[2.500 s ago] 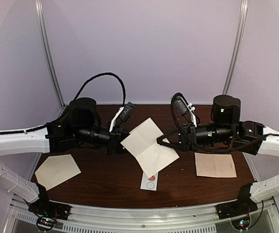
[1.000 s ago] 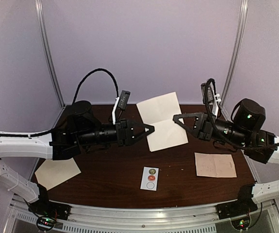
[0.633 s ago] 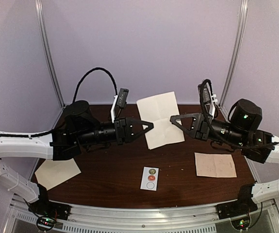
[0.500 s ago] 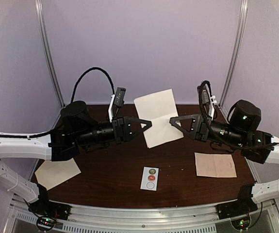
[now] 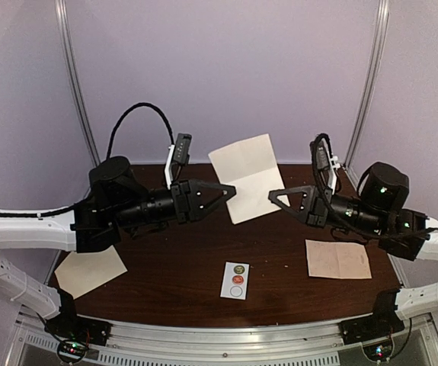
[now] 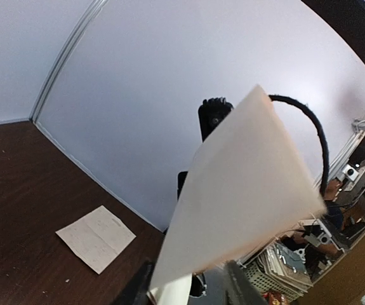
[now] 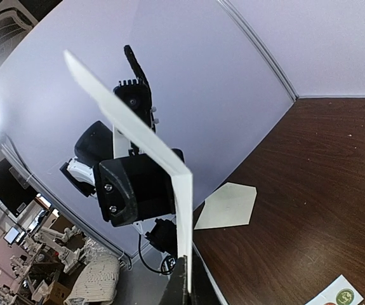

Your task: Place the letter into the envelope and seal it

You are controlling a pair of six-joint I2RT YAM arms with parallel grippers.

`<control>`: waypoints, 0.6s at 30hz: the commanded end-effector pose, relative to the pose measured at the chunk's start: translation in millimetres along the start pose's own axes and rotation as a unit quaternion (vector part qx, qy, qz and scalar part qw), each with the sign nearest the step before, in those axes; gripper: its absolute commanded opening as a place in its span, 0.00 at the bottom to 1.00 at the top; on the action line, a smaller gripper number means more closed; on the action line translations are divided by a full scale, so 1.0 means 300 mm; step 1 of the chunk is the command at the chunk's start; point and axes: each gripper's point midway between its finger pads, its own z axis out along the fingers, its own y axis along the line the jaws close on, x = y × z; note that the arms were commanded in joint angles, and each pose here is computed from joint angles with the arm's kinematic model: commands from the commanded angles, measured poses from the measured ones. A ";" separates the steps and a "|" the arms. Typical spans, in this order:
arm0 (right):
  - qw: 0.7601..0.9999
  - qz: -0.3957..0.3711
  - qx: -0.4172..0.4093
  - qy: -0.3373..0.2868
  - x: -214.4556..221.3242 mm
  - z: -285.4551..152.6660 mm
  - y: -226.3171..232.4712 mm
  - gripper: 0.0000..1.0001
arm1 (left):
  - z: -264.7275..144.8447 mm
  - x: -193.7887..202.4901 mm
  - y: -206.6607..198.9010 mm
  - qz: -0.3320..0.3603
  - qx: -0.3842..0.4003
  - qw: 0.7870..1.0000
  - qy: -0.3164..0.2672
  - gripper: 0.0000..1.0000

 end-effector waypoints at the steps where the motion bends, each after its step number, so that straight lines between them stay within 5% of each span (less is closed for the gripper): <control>1: 1.000 -0.011 0.009 -0.022 -0.031 -0.022 -0.001 0.00 | -0.058 -0.099 -0.058 0.027 -0.008 0.999 -0.038 0.53; 5: 1.000 -0.022 0.005 -0.018 -0.029 -0.035 0.010 0.00 | -0.109 -0.142 -0.015 0.041 -0.066 0.997 -0.026 0.68; 14: 0.996 -0.056 -0.061 0.039 0.017 -0.042 0.104 0.00 | -0.239 -0.270 0.075 0.012 -0.154 0.984 -0.083 0.68; 18: 0.992 -0.056 -0.086 0.070 0.051 -0.037 0.129 0.00 | -0.212 -0.241 0.116 0.001 -0.171 0.983 -0.063 0.69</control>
